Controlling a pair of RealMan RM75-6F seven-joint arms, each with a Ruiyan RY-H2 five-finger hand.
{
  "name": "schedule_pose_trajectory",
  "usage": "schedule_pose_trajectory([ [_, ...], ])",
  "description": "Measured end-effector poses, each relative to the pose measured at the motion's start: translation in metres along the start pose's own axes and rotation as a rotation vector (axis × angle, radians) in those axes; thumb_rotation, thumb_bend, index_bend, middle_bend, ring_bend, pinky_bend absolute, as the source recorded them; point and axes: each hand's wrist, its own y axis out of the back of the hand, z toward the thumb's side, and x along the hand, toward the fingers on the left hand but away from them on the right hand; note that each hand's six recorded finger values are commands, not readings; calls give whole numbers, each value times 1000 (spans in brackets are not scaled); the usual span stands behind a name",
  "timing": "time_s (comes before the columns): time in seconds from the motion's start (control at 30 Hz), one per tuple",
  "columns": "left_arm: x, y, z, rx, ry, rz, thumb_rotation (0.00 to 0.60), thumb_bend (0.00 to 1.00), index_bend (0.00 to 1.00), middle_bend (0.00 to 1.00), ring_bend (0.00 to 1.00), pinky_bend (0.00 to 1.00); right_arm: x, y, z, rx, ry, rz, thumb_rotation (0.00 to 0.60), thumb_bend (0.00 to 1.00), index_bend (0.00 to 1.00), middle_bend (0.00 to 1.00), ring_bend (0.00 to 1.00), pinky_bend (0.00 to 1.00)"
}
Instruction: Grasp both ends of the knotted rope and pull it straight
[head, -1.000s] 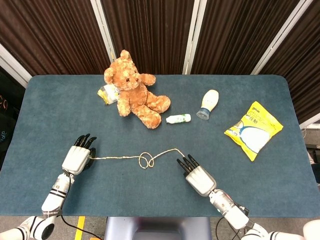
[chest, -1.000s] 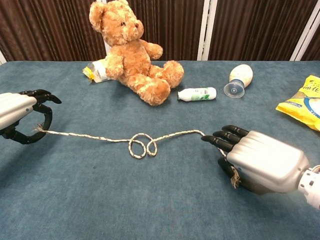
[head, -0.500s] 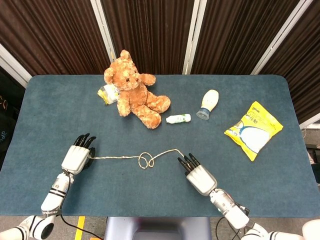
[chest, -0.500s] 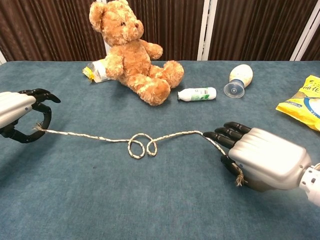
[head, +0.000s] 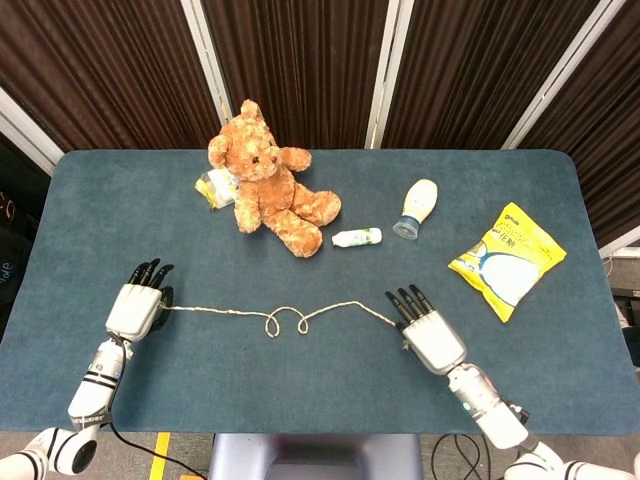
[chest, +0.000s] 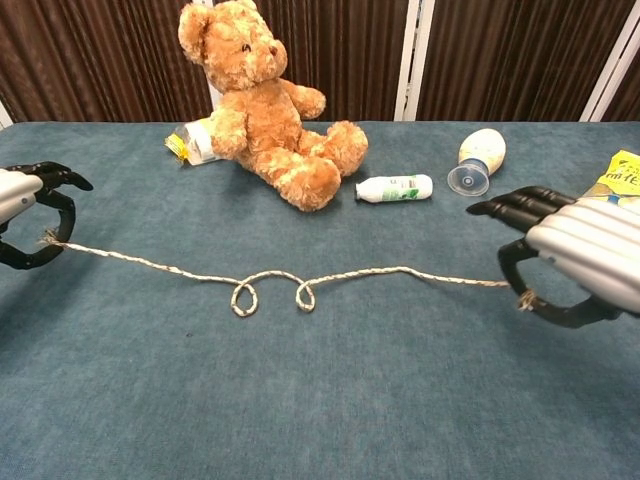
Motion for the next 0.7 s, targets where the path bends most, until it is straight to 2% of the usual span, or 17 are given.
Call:
schedule_pose_trajectory([
  [0.37,3,6,-30,66,72,-7,600,454,622,137,1,129,8,4,-62,-47,-142,-13,600,556,784,151,0,0],
  [0.7,15,11,-53,151,143,-9,600,454,622,142,7,130,19,2,-108,-16,-229,1,600,556,784,151,0,0],
])
